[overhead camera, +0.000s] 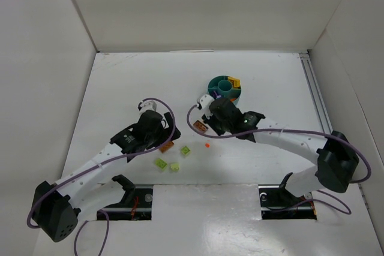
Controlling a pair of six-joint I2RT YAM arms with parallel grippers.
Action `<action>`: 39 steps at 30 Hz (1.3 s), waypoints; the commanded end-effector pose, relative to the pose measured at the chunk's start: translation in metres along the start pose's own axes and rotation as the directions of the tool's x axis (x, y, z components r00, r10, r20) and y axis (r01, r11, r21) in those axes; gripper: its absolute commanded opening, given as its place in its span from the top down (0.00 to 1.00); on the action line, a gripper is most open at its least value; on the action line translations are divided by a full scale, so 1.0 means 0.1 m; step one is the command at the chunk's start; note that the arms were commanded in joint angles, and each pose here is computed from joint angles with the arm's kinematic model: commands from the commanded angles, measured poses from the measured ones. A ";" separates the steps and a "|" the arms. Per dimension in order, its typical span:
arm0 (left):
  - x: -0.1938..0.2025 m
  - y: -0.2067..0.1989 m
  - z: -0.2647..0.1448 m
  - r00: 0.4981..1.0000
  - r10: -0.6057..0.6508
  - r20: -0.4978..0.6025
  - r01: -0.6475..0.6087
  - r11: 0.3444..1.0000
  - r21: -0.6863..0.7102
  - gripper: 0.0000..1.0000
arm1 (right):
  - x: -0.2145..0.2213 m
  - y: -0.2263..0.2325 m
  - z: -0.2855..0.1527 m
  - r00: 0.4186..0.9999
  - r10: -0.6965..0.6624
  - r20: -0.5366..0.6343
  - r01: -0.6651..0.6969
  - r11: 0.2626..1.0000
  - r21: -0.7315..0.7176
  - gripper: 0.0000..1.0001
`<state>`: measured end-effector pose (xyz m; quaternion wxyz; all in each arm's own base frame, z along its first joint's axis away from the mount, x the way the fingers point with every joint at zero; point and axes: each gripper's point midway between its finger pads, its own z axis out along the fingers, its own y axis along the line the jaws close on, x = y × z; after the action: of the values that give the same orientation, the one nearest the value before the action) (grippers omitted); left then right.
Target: Sort the legos into containers by color
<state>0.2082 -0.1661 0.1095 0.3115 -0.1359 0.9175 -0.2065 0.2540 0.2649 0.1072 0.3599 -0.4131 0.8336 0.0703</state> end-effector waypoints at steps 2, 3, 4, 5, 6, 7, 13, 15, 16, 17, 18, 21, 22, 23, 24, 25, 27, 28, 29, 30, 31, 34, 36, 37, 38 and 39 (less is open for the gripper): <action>-0.14 -0.08 0.03 0.999 0.011 0.035 -0.011 1.000 0.001 0.01 | -0.55 -0.59 -0.31 0.994 -0.005 0.110 -0.012 0.988 0.151 0.85; -0.19 -0.10 0.02 0.999 0.009 0.050 -0.009 1.000 0.000 0.01 | -0.65 -0.70 -0.36 0.991 0.002 0.135 -0.025 0.985 0.171 0.85; -0.17 -0.08 0.05 0.999 0.021 0.041 -0.021 1.000 -0.012 0.01 | -0.71 -0.79 -0.39 0.988 0.008 0.153 -0.036 0.983 0.180 0.85; -0.19 -0.11 0.05 0.999 0.021 0.043 -0.020 1.000 -0.010 0.01 | -0.69 -0.96 -0.36 0.989 0.027 0.144 -0.056 0.978 0.203 0.85; -0.21 -0.13 0.06 0.999 0.021 0.041 -0.021 1.000 -0.012 0.01 | -0.74 -1.08 -0.37 0.988 0.033 0.150 -0.067 0.973 0.222 0.85; -0.22 -0.12 0.09 0.998 0.034 0.046 -0.033 0.999 -0.020 0.01 | -0.72 -1.25 -0.37 0.988 0.049 0.146 -0.084 0.966 0.245 0.85; -0.39 -0.28 0.14 0.996 0.075 0.056 -0.073 0.997 -0.028 0.01 | -0.68 -1.66 -0.32 0.989 0.078 0.123 -0.112 0.949 0.295 0.85; -0.42 -0.30 0.16 0.994 0.088 0.060 -0.086 0.996 -0.038 0.01 | -0.65 -1.72 -0.25 0.990 0.084 0.109 -0.112 0.953 0.282 0.85; -0.44 -0.32 0.17 0.994 0.088 0.061 -0.086 0.996 -0.037 0.01 | -0.61 -1.78 -0.21 0.990 0.097 0.105 -0.123 0.951 0.285 0.85; -0.45 -0.34 0.17 0.994 0.086 0.067 -0.084 0.996 -0.031 0.01 | -0.63 -1.84 -0.24 0.989 0.093 0.111 -0.122 0.948 0.294 0.85; -0.48 -0.35 0.19 0.993 0.097 0.072 -0.095 0.995 -0.039 0.01 | -0.61 -1.81 -0.18 0.990 0.094 0.102 -0.119 0.953 0.280 0.85; -0.51 -0.34 0.24 0.992 0.102 0.072 -0.098 0.994 -0.050 0.01 | -0.55 -1.87 -0.11 0.991 0.100 0.090 -0.121 0.954 0.275 0.85; -0.55 -0.37 0.22 0.992 0.100 0.079 -0.097 0.994 -0.043 0.01 | -0.56 -1.86 -0.11 0.991 0.099 0.093 -0.121 0.957 0.265 0.85; -0.54 -0.34 0.25 0.992 0.105 0.069 -0.102 0.994 -0.050 0.01 | -0.55 -1.91 -0.08 0.990 0.106 0.094 -0.128 0.954 0.272 0.85; -0.57 -0.37 0.26 0.992 0.104 0.074 -0.100 0.994 -0.045 0.01 | -0.55 -1.89 -0.08 0.990 0.105 0.098 -0.127 0.957 0.261 0.85; -0.58 -0.37 0.27 0.993 0.097 0.072 -0.094 0.995 -0.044 0.01 | -0.59 -1.89 -0.07 0.988 0.102 0.112 -0.128 0.958 0.256 0.85; -0.57 -0.34 0.32 0.993 0.102 0.059 -0.099 0.994 -0.050 0.01 | -0.57 -1.91 -0.04 0.988 0.108 0.112 -0.133 0.958 0.253 0.85; -0.56 -0.35 0.32 0.993 0.102 0.052 -0.100 0.994 -0.043 0.01 | -0.57 -1.91 -0.04 0.988 0.108 0.112 -0.133 0.958 0.253 0.85; -0.57 -0.37 0.33 0.993 0.102 0.052 -0.100 0.994 -0.043 0.01 | -0.55 -1.91 0.00 0.989 0.109 0.103 -0.132 0.959 0.250 0.85; -0.57 -0.37 0.33 0.993 0.102 0.052 -0.100 0.994 -0.043 0.01 | -0.55 -1.91 0.00 0.989 0.110 0.103 -0.132 0.959 0.250 0.85; -0.57 -0.37 0.33 0.993 0.102 0.052 -0.100 0.994 -0.043 0.01 | -0.54 -1.89 0.03 0.990 0.102 0.095 -0.122 0.963 0.239 0.85; -0.57 -0.37 0.33 0.993 0.102 0.052 -0.100 0.994 -0.043 0.01 | -0.56 -1.90 0.03 0.990 0.100 0.104 -0.122 0.963 0.242 0.83; -0.57 -0.37 0.33 0.993 0.102 0.052 -0.100 0.994 -0.043 0.01 | -0.52 -1.93 0.06 0.990 0.108 0.094 -0.128 0.961 0.245 0.83; -0.59 -0.38 0.31 0.993 0.101 0.059 -0.098 0.994 -0.037 0.01 | -0.52 -1.93 0.06 0.990 0.108 0.094 -0.128 0.961 0.245 0.83; -0.56 -0.35 0.32 0.993 0.102 0.051 -0.100 0.994 -0.044 0.01 | -0.52 -1.93 0.06 0.990 0.108 0.094 -0.128 0.961 0.245 0.83; -0.57 -0.36 0.30 0.993 0.101 0.059 -0.098 0.994 -0.037 0.01 | -0.52 -1.93 0.06 0.990 0.108 0.094 -0.128 0.961 0.245 0.83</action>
<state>0.2659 -0.1804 0.1111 0.3191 -0.1044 0.9298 -0.1508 0.4034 0.1685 0.1467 0.3983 -0.3169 0.8608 -0.0053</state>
